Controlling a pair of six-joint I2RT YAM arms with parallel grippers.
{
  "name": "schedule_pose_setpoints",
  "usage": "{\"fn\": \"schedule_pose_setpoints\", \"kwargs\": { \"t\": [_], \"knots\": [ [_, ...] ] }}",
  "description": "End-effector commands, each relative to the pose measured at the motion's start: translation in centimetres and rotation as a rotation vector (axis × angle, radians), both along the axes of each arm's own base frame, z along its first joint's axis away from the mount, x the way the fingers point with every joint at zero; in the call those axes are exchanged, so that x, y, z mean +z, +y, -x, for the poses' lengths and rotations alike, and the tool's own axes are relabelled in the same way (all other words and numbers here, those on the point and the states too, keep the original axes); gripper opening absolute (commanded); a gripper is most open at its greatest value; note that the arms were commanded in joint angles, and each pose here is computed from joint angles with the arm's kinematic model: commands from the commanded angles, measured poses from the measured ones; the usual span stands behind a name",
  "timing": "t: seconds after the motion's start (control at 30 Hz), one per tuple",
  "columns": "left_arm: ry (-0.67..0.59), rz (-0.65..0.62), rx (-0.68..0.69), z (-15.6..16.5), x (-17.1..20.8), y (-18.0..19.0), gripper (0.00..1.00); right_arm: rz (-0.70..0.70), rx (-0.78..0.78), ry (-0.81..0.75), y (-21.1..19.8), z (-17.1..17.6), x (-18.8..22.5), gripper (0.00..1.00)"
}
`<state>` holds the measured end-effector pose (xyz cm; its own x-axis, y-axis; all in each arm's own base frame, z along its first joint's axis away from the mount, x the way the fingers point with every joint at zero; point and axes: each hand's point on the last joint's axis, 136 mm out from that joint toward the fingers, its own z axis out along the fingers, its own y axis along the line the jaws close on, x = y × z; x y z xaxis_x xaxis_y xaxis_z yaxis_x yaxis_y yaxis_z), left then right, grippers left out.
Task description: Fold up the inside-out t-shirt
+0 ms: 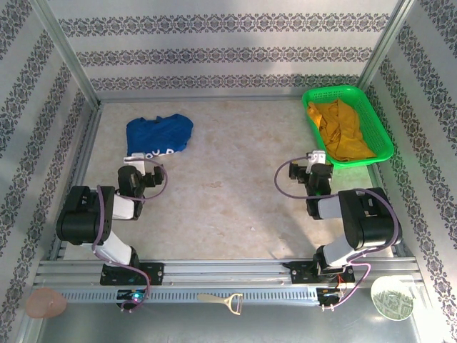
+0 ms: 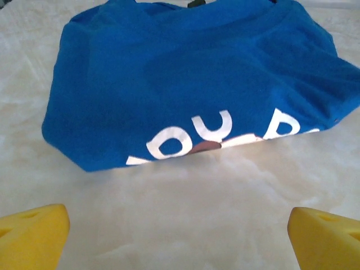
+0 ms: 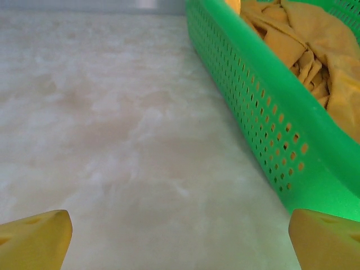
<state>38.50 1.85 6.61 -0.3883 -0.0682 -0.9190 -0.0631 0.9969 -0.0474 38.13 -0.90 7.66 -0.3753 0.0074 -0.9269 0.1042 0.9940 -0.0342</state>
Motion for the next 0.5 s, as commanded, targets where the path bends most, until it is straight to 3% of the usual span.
{"fn": "schedule_pose_setpoints", "kwargs": {
  "t": [0.0,0.47],
  "knots": [
    [-0.064,-0.031,-0.018,-1.55,2.1,-0.42,0.99,-0.046,0.027,-0.094,0.11,-1.76,2.9,0.98],
    [-0.059,-0.04,-0.005,-1.53,2.07,-0.32,0.99,-0.051,0.063,-0.086,0.69,-1.87,2.82,0.98]
  ]
}}
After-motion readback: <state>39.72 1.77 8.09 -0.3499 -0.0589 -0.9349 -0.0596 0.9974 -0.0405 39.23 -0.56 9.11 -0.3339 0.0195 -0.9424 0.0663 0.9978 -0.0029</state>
